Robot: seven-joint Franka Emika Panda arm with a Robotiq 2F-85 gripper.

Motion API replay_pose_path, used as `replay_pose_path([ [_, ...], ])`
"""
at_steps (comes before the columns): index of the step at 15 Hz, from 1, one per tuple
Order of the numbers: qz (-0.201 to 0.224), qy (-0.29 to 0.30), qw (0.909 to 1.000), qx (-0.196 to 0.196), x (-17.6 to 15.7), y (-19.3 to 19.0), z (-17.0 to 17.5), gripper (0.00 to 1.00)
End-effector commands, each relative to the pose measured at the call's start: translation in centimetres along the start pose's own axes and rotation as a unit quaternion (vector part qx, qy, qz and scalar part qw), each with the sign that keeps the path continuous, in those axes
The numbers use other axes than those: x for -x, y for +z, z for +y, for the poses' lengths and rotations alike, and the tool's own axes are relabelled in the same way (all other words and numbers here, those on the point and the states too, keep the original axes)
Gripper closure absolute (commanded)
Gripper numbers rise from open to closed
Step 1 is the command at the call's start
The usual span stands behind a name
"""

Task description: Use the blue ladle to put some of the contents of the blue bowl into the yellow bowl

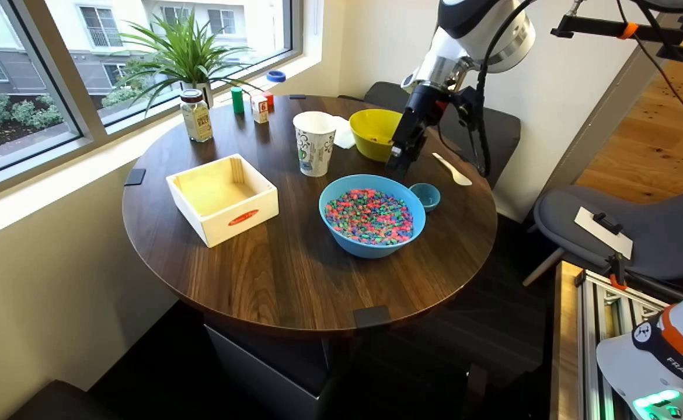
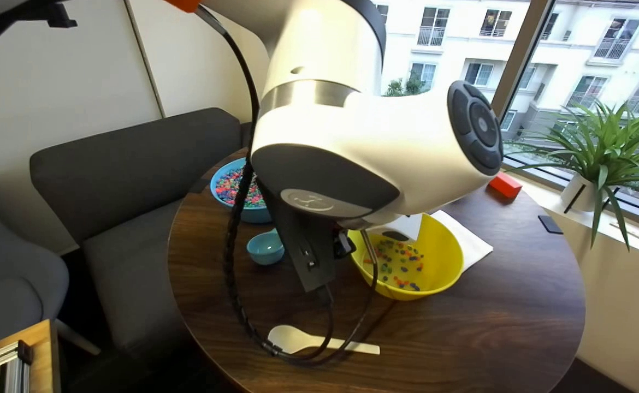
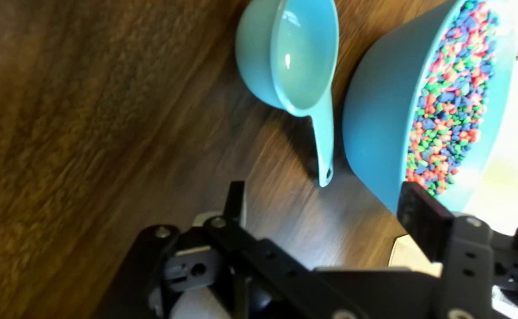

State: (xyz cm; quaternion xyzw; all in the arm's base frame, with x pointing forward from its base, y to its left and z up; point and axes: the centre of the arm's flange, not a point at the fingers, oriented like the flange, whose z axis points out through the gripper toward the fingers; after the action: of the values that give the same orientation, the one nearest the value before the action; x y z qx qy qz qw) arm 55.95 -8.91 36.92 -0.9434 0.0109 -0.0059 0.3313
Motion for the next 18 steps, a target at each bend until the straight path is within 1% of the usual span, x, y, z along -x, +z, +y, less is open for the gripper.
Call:
replay_pose_path([
  [1, 0.011, -0.001, 0.9998, 0.016, -0.3, -0.8, -1.1, 0.00],
  [6, 0.021, -0.007, 0.9997, 0.011, -0.1, -1.7, -3.1, 0.00],
  [11, 0.025, 0.014, 0.9991, 0.032, 0.6, -3.3, -6.3, 0.00],
  [14, 0.038, 0.035, 0.9966, 0.063, 1.1, -4.5, -8.7, 0.00],
  [16, 0.046, 0.051, 0.9926, 0.100, 1.5, -5.3, -10.2, 0.00],
  [18, 0.040, 0.058, 0.9877, 0.140, 1.9, -6.0, -11.5, 0.00],
])
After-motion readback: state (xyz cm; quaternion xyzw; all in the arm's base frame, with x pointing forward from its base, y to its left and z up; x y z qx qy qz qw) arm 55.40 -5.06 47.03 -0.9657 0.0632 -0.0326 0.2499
